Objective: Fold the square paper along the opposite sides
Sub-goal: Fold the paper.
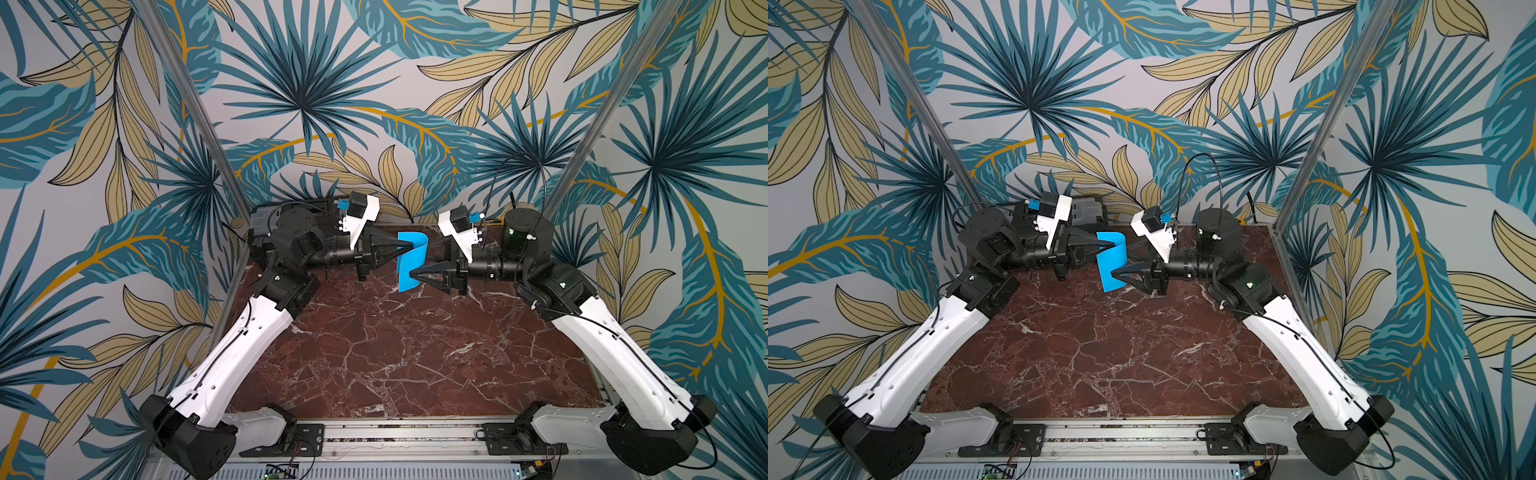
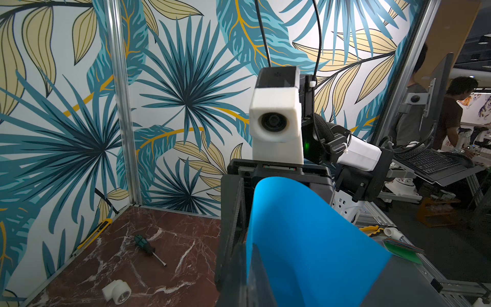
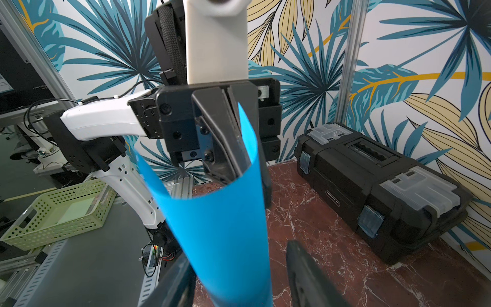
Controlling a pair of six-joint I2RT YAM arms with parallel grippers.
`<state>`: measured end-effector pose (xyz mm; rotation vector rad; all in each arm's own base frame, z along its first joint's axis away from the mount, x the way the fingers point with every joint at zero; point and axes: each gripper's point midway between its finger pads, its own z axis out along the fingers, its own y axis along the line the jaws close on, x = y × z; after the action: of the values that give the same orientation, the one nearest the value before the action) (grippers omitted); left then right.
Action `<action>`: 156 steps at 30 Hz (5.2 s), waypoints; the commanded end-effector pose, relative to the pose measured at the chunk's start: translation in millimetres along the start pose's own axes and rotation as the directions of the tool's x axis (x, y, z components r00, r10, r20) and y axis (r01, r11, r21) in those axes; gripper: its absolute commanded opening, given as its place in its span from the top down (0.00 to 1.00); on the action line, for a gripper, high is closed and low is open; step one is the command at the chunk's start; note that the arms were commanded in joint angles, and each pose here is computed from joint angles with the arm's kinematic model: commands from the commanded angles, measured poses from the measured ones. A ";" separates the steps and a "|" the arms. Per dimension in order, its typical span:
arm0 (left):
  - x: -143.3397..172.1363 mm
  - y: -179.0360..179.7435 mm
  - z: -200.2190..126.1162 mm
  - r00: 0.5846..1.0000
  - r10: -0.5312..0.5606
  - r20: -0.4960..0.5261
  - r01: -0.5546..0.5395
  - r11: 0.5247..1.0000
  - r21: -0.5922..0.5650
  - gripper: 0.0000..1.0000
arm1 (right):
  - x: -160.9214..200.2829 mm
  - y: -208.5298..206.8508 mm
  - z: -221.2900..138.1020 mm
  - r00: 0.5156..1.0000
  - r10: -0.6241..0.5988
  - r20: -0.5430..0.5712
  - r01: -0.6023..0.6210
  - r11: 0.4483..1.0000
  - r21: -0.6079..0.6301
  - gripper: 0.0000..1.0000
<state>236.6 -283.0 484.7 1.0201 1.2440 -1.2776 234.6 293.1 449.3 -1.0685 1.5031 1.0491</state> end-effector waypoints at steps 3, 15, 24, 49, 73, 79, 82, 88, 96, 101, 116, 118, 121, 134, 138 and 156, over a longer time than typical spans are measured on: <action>-0.2 1.0 -2.4 1.000 0.013 -0.002 -0.013 1.000 -0.009 1.00 | 3.6 2.4 -2.2 1.000 -0.007 -0.010 0.007 1.000 0.007 0.46; 2.3 1.7 -2.1 1.000 0.011 -0.004 -0.011 1.000 -0.007 1.00 | -1.3 2.2 -1.6 1.000 -0.012 0.004 0.012 1.000 0.006 0.52; 3.4 2.8 -1.5 1.000 0.005 -0.006 -0.005 1.000 -0.006 1.00 | -2.5 1.2 0.7 1.000 -0.009 0.006 0.009 1.000 -0.001 0.55; 3.7 3.7 -0.6 1.000 0.005 -0.004 -0.005 1.000 -0.003 1.00 | -5.4 3.2 3.0 1.000 -0.010 0.012 0.010 1.000 -0.016 0.65; 4.3 4.6 -0.8 1.000 0.008 -0.003 -0.008 1.000 -0.006 1.00 | -5.8 2.9 6.9 1.000 -0.003 0.012 0.003 0.999 -0.034 0.65; 5.6 4.8 -0.8 1.000 0.005 -0.006 -0.005 1.000 -0.005 1.00 | -5.8 2.1 7.0 1.000 -0.006 0.012 0.007 1.000 -0.028 0.66; 5.6 5.3 -1.1 1.000 0.005 -0.006 -0.005 1.000 -0.007 1.00 | -8.5 3.6 4.7 1.000 -0.012 0.018 0.012 1.000 -0.025 0.66; 6.3 5.7 -1.3 1.000 0.005 -0.008 -0.005 1.000 -0.008 1.00 | -11.6 6.3 0.4 0.999 -0.025 0.028 0.026 1.000 -0.018 0.66; 6.7 5.4 -1.3 1.000 0.005 -0.008 -0.005 1.000 -0.008 1.00 | -11.9 6.9 -0.8 0.999 -0.029 0.029 0.029 0.999 -0.015 0.66; 6.0 5.3 -1.8 1.000 0.008 -0.006 -0.008 1.000 -0.009 1.00 | -11.9 7.1 -0.8 0.999 -0.030 0.029 0.031 0.999 -0.016 0.66; 6.0 6.0 -1.4 1.000 0.006 -0.005 -0.006 1.000 -0.008 1.00 | -10.8 6.7 1.0 0.999 -0.026 0.028 0.027 0.999 -0.023 0.71; 6.2 5.8 -1.4 1.000 0.005 -0.005 -0.005 1.000 -0.006 1.00 | -11.0 6.6 1.7 0.999 -0.025 0.029 0.026 0.999 -0.024 0.72; 6.0 5.3 -1.0 1.000 0.006 -0.005 -0.006 1.000 0.000 1.00 | -12.1 6.6 2.1 0.999 -0.023 0.033 0.024 0.999 -0.027 0.74; -23.5 16.9 -28.0 0.995 0.077 0.062 -0.070 0.992 -0.100 0.09 | -13.1 8.4 -2.0 0.998 -0.044 0.045 0.045 0.999 -0.014 0.77; -32.2 21.6 -45.6 0.992 0.122 0.039 -0.113 0.976 -0.186 0.05 | -13.4 8.4 -3.2 0.998 -0.048 0.046 0.049 0.999 -0.007 0.77; 15.7 -28.2 -22.3 0.998 0.018 -0.053 -0.010 0.988 0.155 0.00 | -35.1 19.8 -3.4 0.996 -0.045 0.077 0.051 0.995 -0.080 0.77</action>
<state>209.8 -254.1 475.3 1.1209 1.1888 -1.3016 227.9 295.1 473.3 -1.0805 1.4259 1.0644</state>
